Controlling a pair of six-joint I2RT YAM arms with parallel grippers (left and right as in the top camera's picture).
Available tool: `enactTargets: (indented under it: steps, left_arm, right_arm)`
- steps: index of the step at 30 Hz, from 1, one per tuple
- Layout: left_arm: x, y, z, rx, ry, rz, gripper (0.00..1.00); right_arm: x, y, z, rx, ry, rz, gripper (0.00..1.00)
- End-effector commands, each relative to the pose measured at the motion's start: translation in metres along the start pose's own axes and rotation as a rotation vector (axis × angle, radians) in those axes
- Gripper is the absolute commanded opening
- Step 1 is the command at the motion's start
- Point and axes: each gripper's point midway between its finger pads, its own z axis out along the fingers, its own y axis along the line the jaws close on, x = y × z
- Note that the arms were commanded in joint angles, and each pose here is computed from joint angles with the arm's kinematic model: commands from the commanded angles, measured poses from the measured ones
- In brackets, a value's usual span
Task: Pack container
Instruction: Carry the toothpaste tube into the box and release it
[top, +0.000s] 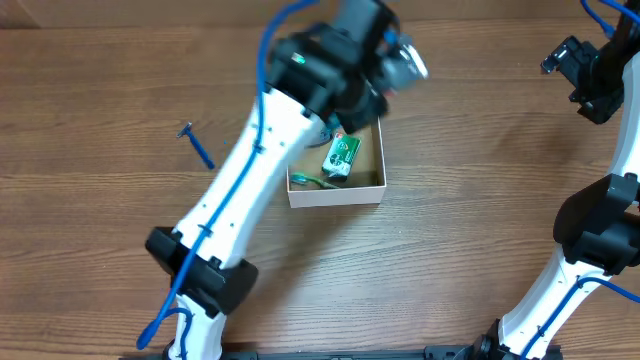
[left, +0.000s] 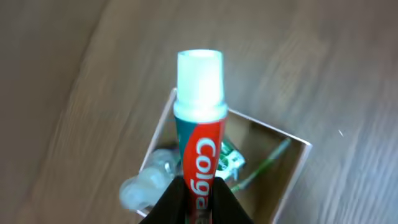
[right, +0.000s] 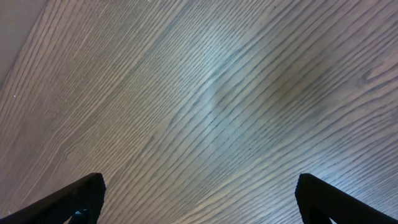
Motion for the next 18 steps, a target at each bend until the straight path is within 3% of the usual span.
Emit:
enactTargets:
  steps: [1, 7, 10, 11, 13, 15, 18]
  left_arm:
    - [0.004, -0.005, 0.002, -0.026, 0.043, 0.178, 0.04]
    - [0.064, -0.004, 0.067, 0.076, 0.225, 0.180, 0.05]
    - [0.082, -0.013, 0.091, 0.120, 0.283, 0.177, 0.11]
    - [0.083, -0.017, 0.096, 0.137, 0.290, 0.179, 0.14]
    - [0.081, -0.022, 0.097, 0.156, 0.279, 0.183, 0.48]
    - [0.080, -0.023, 0.097, 0.156, 0.276, 0.185, 0.53]
    - [0.068, -0.024, 0.097, 0.159, 0.223, 0.160, 0.50]
  right_arm:
    - [-0.007, 0.006, -0.015, -0.017, -0.047, -0.007, 1.00]
    - [-0.007, 0.006, -0.015, -0.017, -0.047, -0.007, 1.00]
    - [-0.007, 0.006, -0.015, -0.017, -0.047, -0.007, 1.00]
    - [-0.007, 0.006, -0.015, -0.017, -0.047, -0.007, 1.00]
    - [-0.007, 0.006, -0.015, -0.017, -0.047, -0.007, 1.00]
    - [-0.007, 0.006, -0.015, -0.017, -0.047, -0.007, 1.00]
    - [-0.007, 0.006, -0.015, -0.017, -0.047, -0.007, 1.00]
